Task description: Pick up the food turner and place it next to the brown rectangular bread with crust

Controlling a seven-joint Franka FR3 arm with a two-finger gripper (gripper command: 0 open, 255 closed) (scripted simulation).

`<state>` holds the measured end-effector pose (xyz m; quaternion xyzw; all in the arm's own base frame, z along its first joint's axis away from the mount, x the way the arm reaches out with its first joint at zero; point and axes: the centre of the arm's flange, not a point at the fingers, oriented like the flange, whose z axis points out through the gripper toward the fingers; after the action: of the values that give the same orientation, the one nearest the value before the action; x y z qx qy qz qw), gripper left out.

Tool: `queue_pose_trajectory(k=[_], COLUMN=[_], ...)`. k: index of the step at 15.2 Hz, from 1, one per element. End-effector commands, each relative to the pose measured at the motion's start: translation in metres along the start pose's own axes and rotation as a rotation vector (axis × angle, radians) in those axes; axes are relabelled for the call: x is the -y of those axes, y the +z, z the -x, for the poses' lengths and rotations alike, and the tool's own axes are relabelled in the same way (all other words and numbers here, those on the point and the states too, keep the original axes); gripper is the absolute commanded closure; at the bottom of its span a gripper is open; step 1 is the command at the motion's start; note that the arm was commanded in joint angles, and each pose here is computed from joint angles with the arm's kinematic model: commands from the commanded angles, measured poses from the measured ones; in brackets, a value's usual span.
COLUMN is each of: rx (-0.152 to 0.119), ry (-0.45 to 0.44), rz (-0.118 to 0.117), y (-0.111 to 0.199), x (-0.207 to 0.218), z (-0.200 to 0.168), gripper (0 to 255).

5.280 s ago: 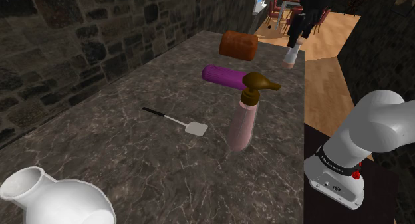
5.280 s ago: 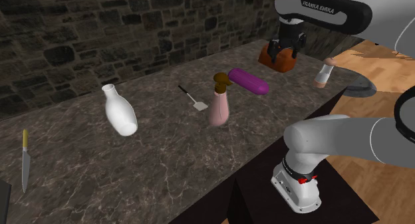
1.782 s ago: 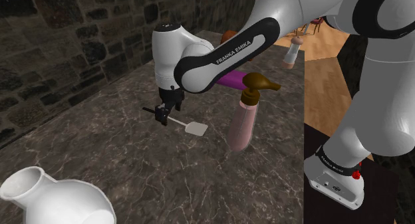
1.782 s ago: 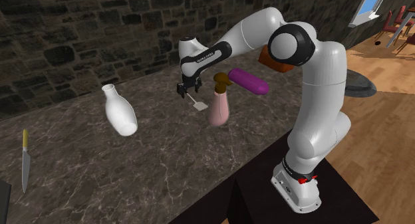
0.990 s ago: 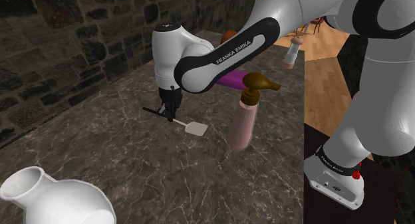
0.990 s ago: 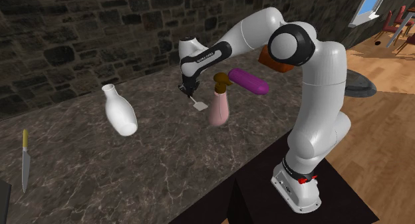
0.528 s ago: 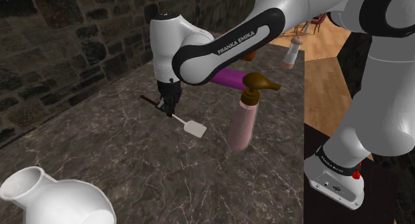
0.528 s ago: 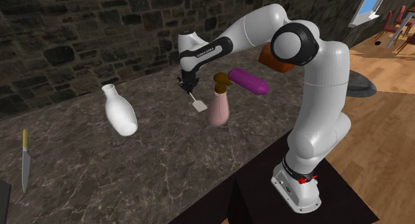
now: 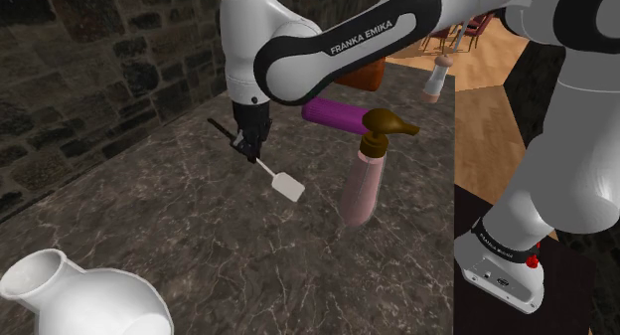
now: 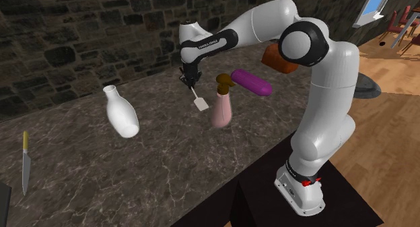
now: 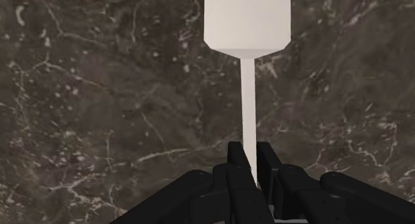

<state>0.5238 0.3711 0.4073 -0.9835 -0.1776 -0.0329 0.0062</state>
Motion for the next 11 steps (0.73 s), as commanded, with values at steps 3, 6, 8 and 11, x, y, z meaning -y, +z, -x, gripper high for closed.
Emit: queue_pose_trajectory(k=[3,6,8,11], rx=[0.001,0.001,0.001,0.001], ry=[0.0,0.0,0.0,0.0], rz=[0.0,0.0,0.0,0.0], y=[-0.021,-0.037,-0.047,-0.063], x=[0.0,0.0,0.0,0.0], z=[-0.001,-0.002,-0.003,-0.004], gripper=[255,255,255,255])
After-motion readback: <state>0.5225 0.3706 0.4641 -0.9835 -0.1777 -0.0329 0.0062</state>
